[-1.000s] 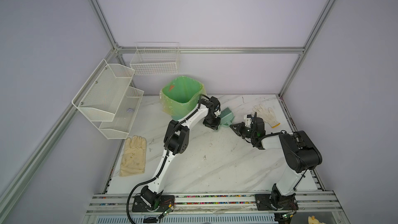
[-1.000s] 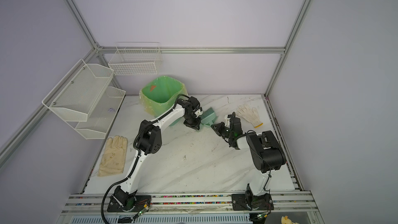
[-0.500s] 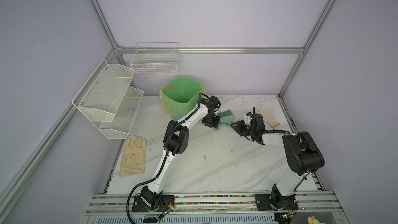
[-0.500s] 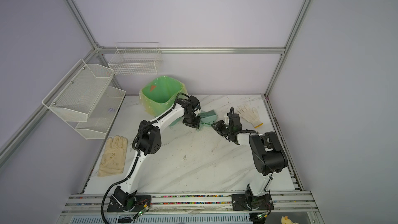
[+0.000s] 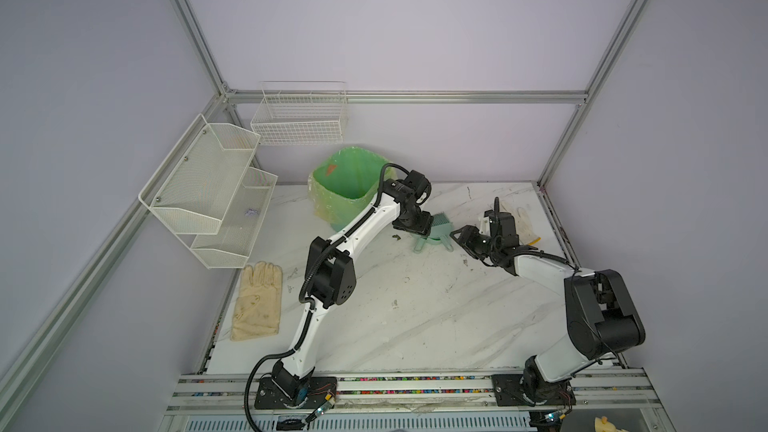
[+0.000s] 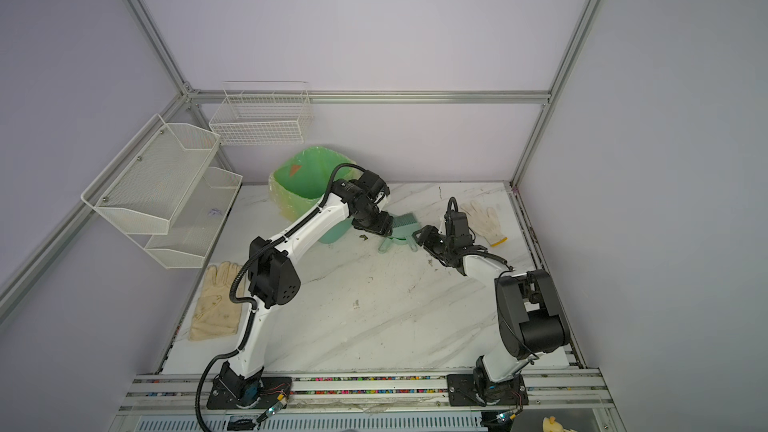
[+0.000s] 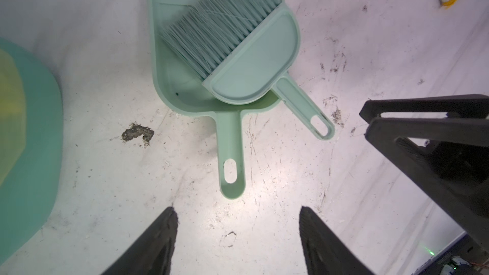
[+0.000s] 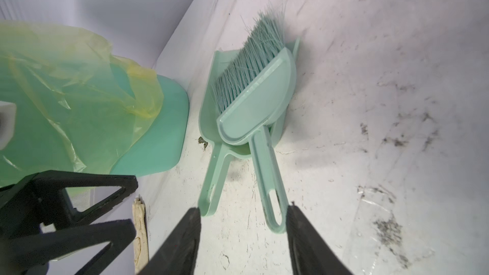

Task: Sweep away the paper scraps from the table
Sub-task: 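Lay the brush onto the dustpan with the right while the left sets the dustpan down, then open both grippers and lift them away from the dustpan and brush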

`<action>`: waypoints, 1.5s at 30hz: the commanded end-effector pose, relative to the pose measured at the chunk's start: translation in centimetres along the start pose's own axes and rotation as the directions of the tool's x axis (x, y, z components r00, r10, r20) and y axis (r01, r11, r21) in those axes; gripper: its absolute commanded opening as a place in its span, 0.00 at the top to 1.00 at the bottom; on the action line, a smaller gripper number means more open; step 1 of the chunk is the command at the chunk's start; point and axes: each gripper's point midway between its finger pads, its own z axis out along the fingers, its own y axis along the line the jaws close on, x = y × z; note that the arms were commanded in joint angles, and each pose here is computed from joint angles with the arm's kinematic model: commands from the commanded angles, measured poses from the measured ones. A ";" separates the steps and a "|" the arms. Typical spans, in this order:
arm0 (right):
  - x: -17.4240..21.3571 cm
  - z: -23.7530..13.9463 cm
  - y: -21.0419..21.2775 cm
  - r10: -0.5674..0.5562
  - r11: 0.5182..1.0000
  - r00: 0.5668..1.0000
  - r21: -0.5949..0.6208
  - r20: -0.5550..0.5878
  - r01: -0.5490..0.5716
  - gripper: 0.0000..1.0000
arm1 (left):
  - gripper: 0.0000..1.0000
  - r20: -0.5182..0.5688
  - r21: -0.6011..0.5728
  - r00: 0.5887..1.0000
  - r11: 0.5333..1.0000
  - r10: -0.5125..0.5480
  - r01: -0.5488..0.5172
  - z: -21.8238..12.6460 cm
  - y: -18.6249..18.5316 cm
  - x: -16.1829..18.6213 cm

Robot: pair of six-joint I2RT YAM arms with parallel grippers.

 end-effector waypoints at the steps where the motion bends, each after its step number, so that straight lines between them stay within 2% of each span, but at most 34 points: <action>1: -0.9 -1.6 0.2 -0.024 0.999 0.999 0.042 0.038 0.023 0.38 | 0.24 0.063 -0.002 0.997 0.999 0.033 -0.033 -3.6 -1.2 -0.1; 2: -1.1 -2.1 0.4 -0.029 0.998 0.998 0.049 0.052 0.026 0.36 | 0.21 0.067 0.001 0.997 0.999 0.038 -0.038 -4.1 -1.6 0.1; 3: -1.3 -2.5 0.5 -0.033 0.998 0.997 0.055 0.064 0.029 0.27 | 0.16 0.073 0.002 0.996 0.999 0.044 -0.044 -4.6 -1.8 0.2; 6: -1.7 -3.5 0.8 -0.044 0.997 0.995 0.067 0.091 0.038 0.25 | 0.08 0.086 -0.001 0.995 0.998 0.058 -0.058 -5.8 -2.6 0.8; 7: -1.7 -3.9 1.0 -0.046 0.997 0.994 0.065 0.099 0.040 0.20 | 0.05 0.091 -0.001 0.994 0.998 0.063 -0.063 -6.2 -2.9 1.0; 8: -1.9 -4.2 1.1 -0.048 0.997 0.993 0.069 0.108 0.041 0.03 | 0.00 0.093 -0.005 0.993 0.998 0.066 -0.066 -6.5 -3.0 1.3; 16: -3.3 -6.9 1.9 -0.110 0.990 0.977 0.112 0.184 0.091 0.03 | 0.00 0.125 -0.055 0.991 0.998 0.051 -0.044 -9.1 -2.5 4.2; 24: -6.0 -9.7 2.2 -0.226 0.960 0.928 0.226 0.297 0.162 0.03 | 0.00 0.180 -0.202 0.984 0.979 0.010 0.027 -11.7 1.4 7.6; 28: -7.4 -11.2 2.5 -0.285 0.941 0.888 0.283 0.360 0.187 0.03 | 0.00 0.241 -0.351 0.970 0.928 -0.041 0.127 -13.6 5.6 9.4; 34: -9.4 -13.8 2.0 -0.391 0.892 0.804 0.399 0.449 0.210 0.03 | 0.00 0.304 -0.418 0.949 0.883 -0.089 0.216 -14.3 10.6 11.5; 36: -9.9 -14.5 1.5 -0.398 0.884 0.778 0.428 0.485 0.186 0.03 | 0.00 0.315 -0.510 0.945 0.824 -0.090 0.248 -14.2 13.8 12.5; 37: -10.2 -14.8 1.1 -0.397 0.882 0.767 0.440 0.504 0.167 0.03 | 0.00 0.362 -0.534 0.927 0.792 -0.101 0.295 -15.4 15.4 12.8; 41: -10.1 -15.2 0.0 -0.413 0.870 0.739 0.471 0.532 0.147 0.03 | 0.00 0.481 -0.585 0.871 0.705 -0.096 0.401 -16.3 19.6 13.7; 45: -9.9 -15.2 -1.7 -0.442 0.852 0.702 0.505 0.558 0.135 0.03 | 0.00 0.605 -0.557 0.784 0.632 -0.135 0.539 -16.7 22.5 14.9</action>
